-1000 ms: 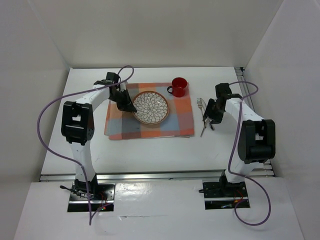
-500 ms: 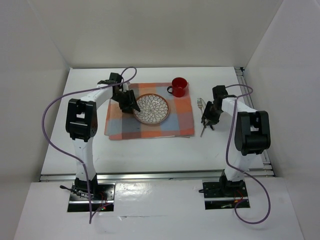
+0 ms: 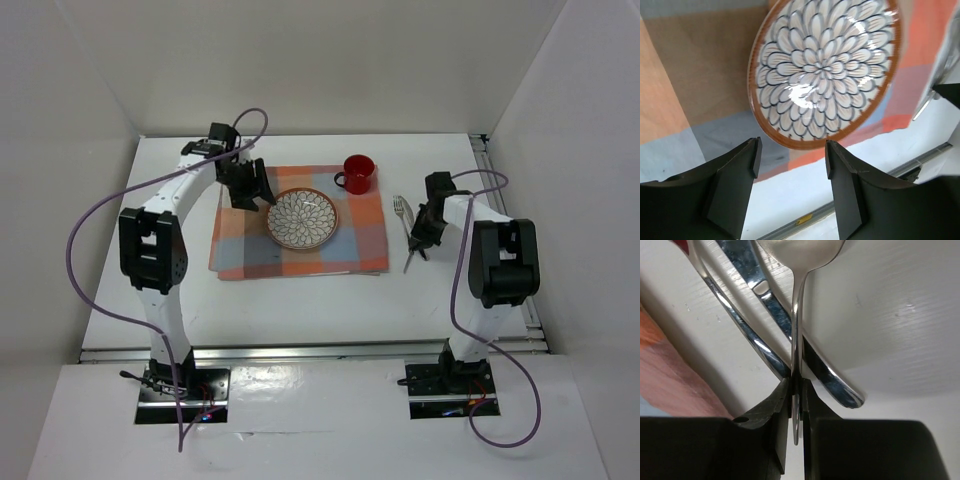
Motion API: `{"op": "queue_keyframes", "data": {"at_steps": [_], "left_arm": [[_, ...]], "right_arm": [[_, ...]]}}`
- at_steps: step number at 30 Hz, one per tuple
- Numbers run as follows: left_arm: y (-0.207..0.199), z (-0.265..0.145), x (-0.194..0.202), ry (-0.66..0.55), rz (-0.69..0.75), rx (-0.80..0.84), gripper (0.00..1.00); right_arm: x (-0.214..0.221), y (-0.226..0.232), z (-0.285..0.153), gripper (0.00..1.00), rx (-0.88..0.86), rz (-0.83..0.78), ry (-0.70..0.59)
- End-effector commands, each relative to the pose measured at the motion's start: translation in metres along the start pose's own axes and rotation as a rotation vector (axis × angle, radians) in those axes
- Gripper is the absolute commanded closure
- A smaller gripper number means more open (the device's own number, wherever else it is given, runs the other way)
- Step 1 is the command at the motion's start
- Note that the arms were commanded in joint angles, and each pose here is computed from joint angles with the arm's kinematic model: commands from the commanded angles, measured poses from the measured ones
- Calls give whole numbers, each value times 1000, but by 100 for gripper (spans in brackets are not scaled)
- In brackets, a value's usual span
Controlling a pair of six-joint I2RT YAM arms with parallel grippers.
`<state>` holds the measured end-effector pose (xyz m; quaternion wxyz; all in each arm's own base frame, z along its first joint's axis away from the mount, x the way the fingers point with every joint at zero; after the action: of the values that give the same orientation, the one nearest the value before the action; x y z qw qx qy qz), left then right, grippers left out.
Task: Set the dinner table for one person
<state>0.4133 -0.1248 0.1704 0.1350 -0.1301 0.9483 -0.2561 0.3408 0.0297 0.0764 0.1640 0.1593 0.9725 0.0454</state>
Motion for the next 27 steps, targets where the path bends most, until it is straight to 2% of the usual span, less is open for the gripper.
{"op": "queue_keyframes", "data": {"at_steps": [1, 8, 12, 19, 27], "left_arm": [[-23, -44, -7, -86, 71, 36, 30], [-32, -74, -11, -127, 77, 72, 30], [-32, -85, -16, -146, 79, 81, 30], [-28, -107, -15, -191, 72, 89, 30], [-17, -113, -12, -193, 43, 74, 31]], "right_arm": [[-18, -5, -29, 99, 43, 2, -113], [-32, 3, -64, 100, -7, -44, -176], [-32, 49, -71, 100, -115, -174, -172], [-17, 127, -48, 100, -245, -367, -91], [-14, 150, -27, 100, -301, -388, -25]]}}
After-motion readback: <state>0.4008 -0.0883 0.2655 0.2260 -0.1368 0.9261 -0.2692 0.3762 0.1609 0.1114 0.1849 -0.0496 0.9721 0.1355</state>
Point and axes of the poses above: each gripper's point midway between its finger pads, its own z axis out along the fingers, its own y axis along the line the jaws close on, x = y × z, the point moved 6 cm from there along -z, back along the fingers, and after that the axes turned 7 degrees about -z, right-handed, at the moved point
